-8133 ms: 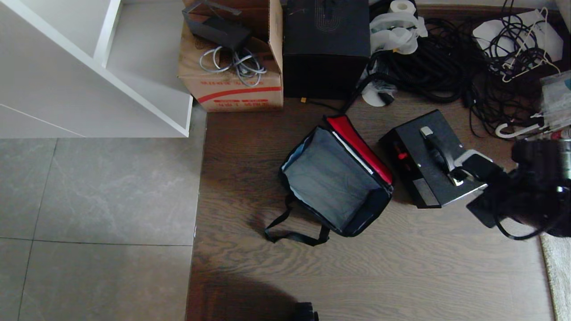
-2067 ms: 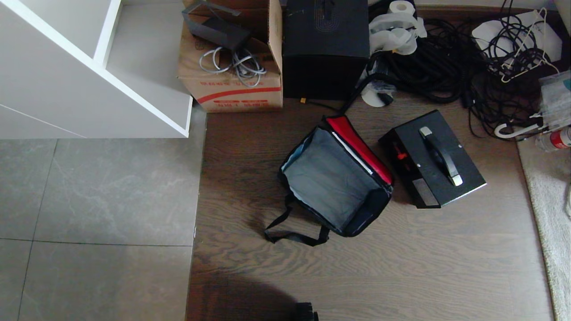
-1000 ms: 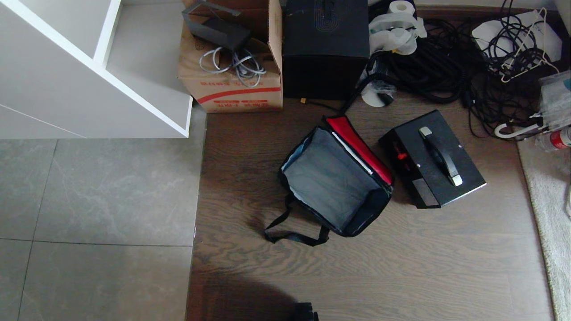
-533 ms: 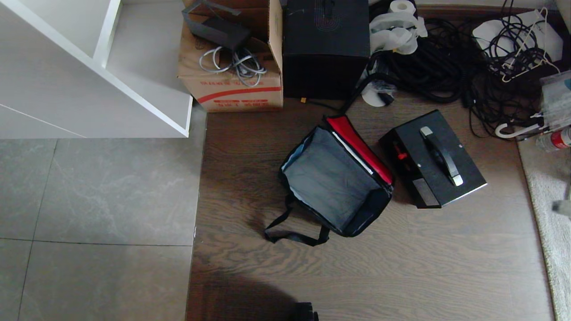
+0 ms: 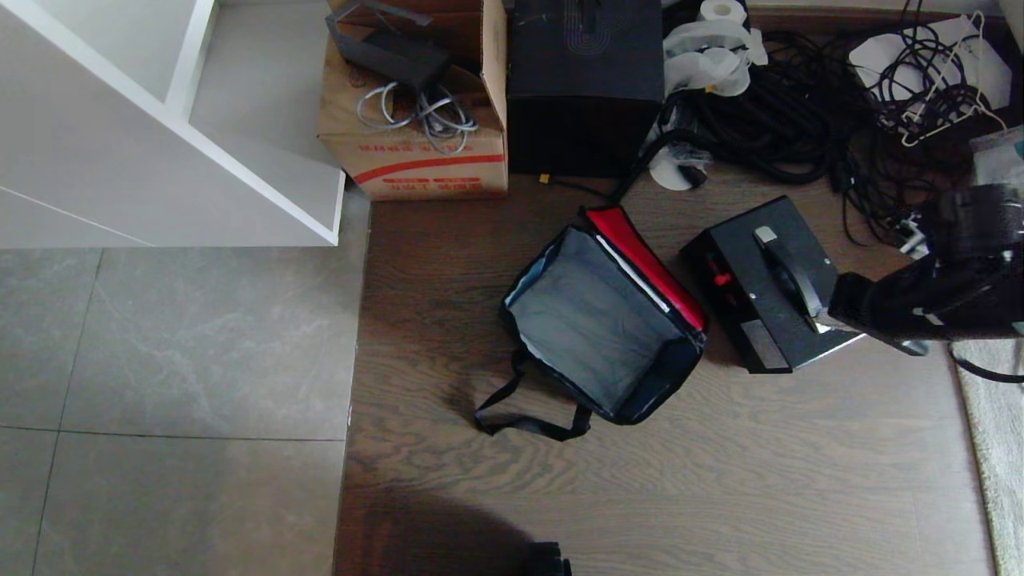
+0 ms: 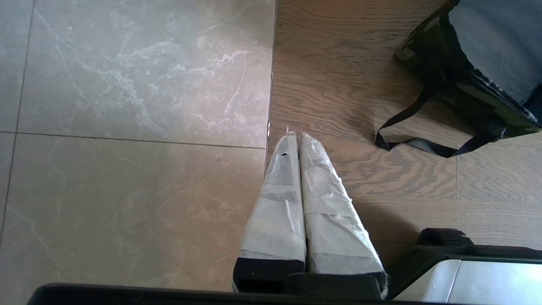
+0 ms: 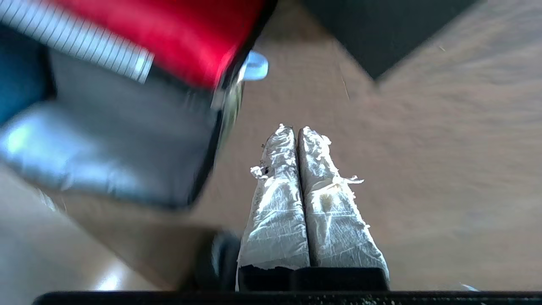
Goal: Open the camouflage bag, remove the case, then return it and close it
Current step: Grip the handle again
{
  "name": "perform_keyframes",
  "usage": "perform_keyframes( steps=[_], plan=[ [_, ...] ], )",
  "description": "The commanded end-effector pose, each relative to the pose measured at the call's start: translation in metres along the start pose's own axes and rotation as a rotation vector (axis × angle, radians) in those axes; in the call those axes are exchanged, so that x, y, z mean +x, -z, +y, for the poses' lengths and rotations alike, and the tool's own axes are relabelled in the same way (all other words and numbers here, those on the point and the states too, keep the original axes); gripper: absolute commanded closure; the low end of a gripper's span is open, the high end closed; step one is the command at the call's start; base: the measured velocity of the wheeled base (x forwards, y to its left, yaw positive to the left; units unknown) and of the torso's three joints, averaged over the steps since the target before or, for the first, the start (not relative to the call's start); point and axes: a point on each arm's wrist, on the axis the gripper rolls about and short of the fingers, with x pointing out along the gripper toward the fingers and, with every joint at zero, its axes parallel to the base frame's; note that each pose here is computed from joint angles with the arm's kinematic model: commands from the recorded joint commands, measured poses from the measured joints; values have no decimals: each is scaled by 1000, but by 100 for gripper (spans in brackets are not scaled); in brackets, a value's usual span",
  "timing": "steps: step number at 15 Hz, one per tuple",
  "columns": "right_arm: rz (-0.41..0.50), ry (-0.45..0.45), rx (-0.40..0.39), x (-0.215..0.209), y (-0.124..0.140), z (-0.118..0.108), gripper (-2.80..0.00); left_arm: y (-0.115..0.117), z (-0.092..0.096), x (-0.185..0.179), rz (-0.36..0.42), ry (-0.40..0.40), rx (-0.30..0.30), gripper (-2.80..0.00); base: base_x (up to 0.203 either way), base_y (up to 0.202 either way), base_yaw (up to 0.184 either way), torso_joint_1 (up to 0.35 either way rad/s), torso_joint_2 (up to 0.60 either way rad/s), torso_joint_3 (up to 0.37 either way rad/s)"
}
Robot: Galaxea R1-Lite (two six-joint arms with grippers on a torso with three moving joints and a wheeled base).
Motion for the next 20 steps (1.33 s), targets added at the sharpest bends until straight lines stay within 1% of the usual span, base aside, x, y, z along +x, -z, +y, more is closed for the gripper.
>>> perform_keyframes(
  steps=[1,2,3,4,6,7,8,9,10,12,13,15,16,17,18,20],
  plan=[
    [34,-9,65,50,-6,-8,0,0,0,0,1,0,0,0,0,0,0,0,0,0],
    [35,-84,54,50,-11,-4,-280,0,0,0,1,0,0,0,0,0,0,0,0,0],
    [29,-140,-7,51,-14,-2,-280,0,0,0,0,0,0,0,0,0,0,0,0,0],
    [39,-153,-82,55,-12,-3,-280,0,0,0,0,0,0,0,0,0,0,0,0,0],
    [58,-137,-279,67,-4,-8,-280,0,0,0,1,0,0,0,0,0,0,0,0,0],
    [56,-100,-394,72,-2,-11,-280,0,0,0,1,0,0,0,0,0,0,0,0,0],
    [58,-34,-484,79,2,-15,-280,0,0,0,1,0,0,0,0,0,0,0,0,0],
    [68,30,-544,86,5,-18,-280,0,0,0,1,0,0,0,0,0,0,0,0,0],
    [62,52,-611,90,6,-13,-280,0,0,0,1,0,0,0,0,0,0,0,0,0],
    [10,76,-700,93,3,-1,-280,0,0,0,1,0,0,0,0,0,0,0,0,0],
    [-8,118,-772,95,2,0,-280,0,0,0,1,0,0,0,0,0,0,0,0,0],
    [-6,314,-934,98,-1,-3,-280,0,0,0,1,0,0,0,0,0,0,0,0,0],
    [-3,420,-995,103,-6,-3,-280,0,0,0,1,0,0,0,0,0,0,0,0,0],
    [-30,502,-1028,106,-14,1,-280,0,0,0,1,0,0,0,0,0,0,0,0,0],
    [-57,537,-1054,109,-18,3,-280,0,0,0,1,0,0,0,0,0,0,0,0,0],
    [-62,575,-1111,113,-19,3,-280,0,0,0,1,0,0,0,0,0,0,0,0,0]
  ],
)
